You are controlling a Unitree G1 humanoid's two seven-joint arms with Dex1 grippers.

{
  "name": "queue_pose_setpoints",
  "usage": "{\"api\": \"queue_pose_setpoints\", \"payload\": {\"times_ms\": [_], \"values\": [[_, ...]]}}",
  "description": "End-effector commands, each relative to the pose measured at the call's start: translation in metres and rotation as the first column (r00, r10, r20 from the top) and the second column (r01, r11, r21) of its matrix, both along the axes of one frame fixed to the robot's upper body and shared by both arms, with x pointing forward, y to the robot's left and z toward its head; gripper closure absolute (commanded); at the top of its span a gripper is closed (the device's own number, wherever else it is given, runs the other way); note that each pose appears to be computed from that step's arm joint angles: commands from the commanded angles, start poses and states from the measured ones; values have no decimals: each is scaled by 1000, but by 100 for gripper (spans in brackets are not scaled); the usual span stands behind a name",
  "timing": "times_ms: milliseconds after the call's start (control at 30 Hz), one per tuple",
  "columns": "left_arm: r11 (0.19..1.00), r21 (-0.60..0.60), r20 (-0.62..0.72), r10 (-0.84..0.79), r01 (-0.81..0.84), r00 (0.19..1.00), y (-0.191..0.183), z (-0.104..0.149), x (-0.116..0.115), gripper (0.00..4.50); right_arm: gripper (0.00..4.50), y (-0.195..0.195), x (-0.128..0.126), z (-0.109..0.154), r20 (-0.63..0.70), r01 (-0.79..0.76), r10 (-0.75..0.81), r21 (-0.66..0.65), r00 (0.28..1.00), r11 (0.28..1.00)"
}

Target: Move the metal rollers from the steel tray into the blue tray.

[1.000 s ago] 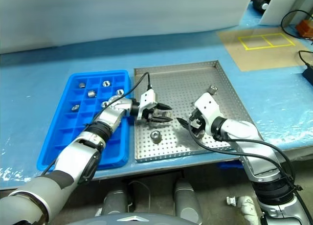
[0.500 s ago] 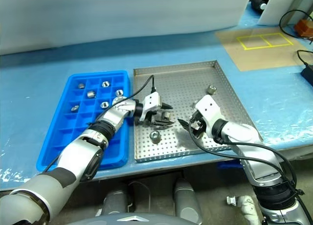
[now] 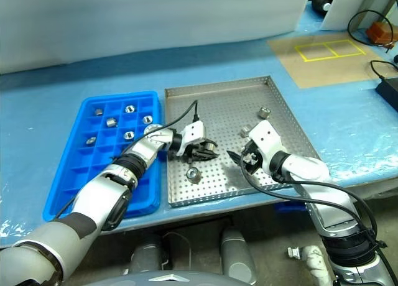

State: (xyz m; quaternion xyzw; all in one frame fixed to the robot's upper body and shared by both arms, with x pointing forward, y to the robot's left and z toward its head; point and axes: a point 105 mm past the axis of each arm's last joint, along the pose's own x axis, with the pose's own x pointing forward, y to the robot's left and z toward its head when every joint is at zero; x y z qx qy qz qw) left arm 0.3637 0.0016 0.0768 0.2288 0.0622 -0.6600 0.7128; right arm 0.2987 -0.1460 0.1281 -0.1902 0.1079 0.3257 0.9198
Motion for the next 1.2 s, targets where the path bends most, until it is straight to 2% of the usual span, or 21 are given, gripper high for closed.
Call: {"api": "queue_pose_setpoints", "payload": {"times_ms": [33,100,267,367,467,633,767,833,967,1133,1200], "values": [[999,28,-58,40,-38,998,12,-20,-3,318,4,0,3,15,62,0,-1,6,998,1000],[1000,10,-76,7,-6,997,11,-17,-7,318,4,1,3,15,62,-1,1,6,998,1000],[998,11,15,58,-58,998,10,-9,4,318,4,1,3,15,62,-5,5,6,998,1000],[993,-101,36,64,-60,997,2,19,10,318,4,4,2,15,58,-20,20,8,998,1000],[971,-238,71,20,-2,997,2,61,12,318,4,6,3,17,60,-43,43,2,997,999],[949,-314,137,12,32,991,19,101,12,318,4,14,11,22,75,-95,95,-7,993,995],[942,-335,179,27,35,984,44,122,3,318,4,33,15,34,98,-206,205,1,974,979],[943,-331,168,35,23,985,59,126,-7,318,4,42,19,40,107,-263,262,1,959,965],[960,-275,132,92,-53,987,96,116,-33,318,4,68,26,51,118,-410,406,7,906,912],[927,-305,63,251,-221,966,130,116,-54,318,4,103,29,63,139,-587,583,-9,801,809],[913,-277,83,335,-301,939,147,109,-62,318,4,120,33,69,154,-645,640,-22,753,764]]}}
